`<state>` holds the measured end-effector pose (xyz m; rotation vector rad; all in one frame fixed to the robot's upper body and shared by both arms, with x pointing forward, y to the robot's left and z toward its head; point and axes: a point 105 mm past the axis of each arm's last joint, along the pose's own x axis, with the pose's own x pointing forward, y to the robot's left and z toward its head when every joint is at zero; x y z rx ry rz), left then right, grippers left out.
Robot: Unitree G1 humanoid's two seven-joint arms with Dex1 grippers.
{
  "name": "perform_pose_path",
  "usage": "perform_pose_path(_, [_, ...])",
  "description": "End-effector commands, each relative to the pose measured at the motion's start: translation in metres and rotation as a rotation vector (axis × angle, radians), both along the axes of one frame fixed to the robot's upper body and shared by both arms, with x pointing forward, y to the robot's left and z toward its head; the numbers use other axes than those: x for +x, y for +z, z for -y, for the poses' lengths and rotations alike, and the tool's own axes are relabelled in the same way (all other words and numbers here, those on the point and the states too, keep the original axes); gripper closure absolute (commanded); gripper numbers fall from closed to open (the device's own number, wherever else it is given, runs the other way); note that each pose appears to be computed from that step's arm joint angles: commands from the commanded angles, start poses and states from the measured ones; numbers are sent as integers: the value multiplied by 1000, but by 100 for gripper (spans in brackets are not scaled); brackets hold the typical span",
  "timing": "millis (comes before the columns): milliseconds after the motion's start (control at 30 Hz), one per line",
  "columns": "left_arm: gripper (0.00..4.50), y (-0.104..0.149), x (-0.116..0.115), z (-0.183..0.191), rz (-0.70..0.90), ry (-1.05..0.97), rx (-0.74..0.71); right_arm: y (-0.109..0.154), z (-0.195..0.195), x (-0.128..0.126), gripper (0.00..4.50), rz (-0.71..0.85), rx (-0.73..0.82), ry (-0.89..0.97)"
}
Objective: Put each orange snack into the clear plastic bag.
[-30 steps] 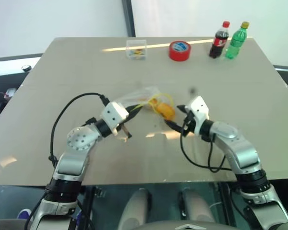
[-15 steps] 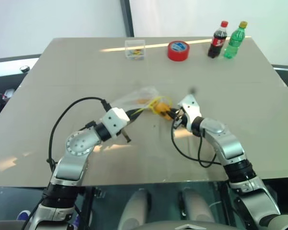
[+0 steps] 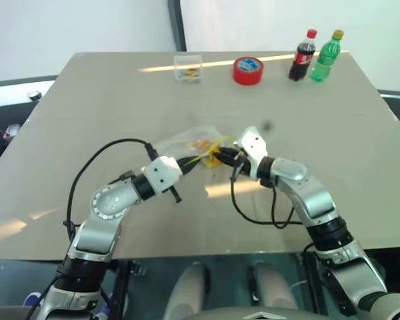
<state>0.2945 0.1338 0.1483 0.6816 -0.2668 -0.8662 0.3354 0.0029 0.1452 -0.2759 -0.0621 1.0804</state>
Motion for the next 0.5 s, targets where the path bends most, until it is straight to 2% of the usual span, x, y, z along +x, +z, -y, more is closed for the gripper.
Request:
perform_pose_path(33, [450,7,-12,8,58,-60,32,14,-21,-3,446,76,47,58])
perform_pose_path(200, [450,3,-13,4,42,-40,20,9,-37,-4,446,101,57,105])
perform_pose_path(333, [450,5,-6,-4,10,30,-39,14,-29,2,289,143,71,68])
perform_pose_path(400, [450,8,-1,-9,-3,70,-79,20,-19,3,193,137,105,36])
perform_pose_path(500, [450,12,6,-15,-35,118,-148,25,-2,-3,193,141,113,29])
